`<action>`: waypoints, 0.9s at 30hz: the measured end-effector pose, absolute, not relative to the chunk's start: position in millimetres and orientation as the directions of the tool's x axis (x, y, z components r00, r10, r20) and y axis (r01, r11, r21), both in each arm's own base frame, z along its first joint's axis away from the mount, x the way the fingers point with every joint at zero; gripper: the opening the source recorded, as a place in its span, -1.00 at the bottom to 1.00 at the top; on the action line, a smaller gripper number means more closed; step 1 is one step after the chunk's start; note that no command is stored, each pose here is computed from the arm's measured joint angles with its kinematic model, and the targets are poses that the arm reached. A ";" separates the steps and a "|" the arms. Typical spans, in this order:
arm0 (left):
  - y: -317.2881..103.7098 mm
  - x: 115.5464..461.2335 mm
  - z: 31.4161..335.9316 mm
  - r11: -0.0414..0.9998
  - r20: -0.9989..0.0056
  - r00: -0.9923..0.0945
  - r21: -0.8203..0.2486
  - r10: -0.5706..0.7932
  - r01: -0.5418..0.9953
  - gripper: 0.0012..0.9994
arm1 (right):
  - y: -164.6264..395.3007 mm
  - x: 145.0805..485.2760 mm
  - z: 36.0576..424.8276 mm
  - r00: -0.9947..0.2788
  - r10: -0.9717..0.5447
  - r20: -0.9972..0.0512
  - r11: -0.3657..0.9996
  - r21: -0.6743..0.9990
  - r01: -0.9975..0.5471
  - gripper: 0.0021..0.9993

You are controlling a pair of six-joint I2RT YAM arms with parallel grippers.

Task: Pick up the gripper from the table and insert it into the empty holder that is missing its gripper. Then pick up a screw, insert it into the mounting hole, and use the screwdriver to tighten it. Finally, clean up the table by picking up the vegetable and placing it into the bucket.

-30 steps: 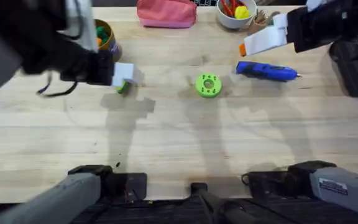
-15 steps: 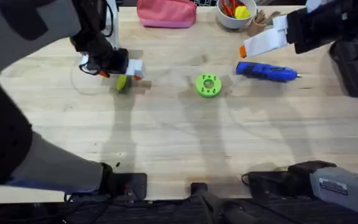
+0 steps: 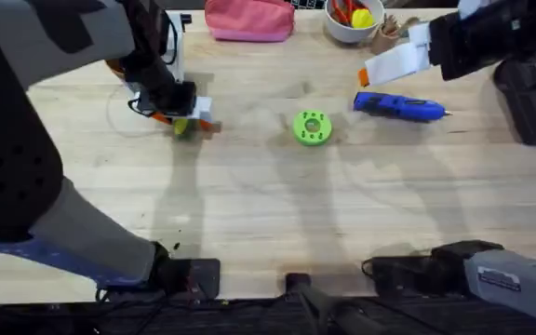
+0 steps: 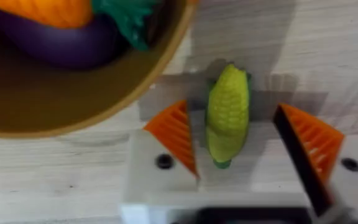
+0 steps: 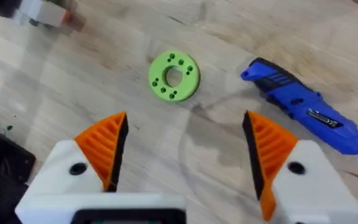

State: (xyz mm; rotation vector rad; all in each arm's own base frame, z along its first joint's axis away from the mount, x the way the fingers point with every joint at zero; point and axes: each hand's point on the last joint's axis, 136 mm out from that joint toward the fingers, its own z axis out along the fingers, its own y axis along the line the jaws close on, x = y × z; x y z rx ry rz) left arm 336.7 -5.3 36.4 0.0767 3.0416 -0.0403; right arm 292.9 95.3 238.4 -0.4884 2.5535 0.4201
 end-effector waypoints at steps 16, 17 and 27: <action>-5.3 339.3 39.6 1.000 -0.106 -0.994 -0.028 0.003 0.006 -0.93 | 95.4 292.9 238.4 -0.809 -0.260 -0.527 0.888 0.200 -0.415 0.99; -5.3 339.7 41.0 1.000 -0.105 -0.994 -0.030 -0.006 -0.003 -0.93 | 95.4 292.9 238.4 -0.809 -0.260 -0.527 0.888 0.199 -0.415 0.99; 0.6 398.9 175.8 0.999 -0.383 -0.923 -0.024 -0.047 -0.041 -0.93 | 95.4 292.9 238.4 -0.809 -0.260 -0.527 0.888 0.200 -0.415 0.99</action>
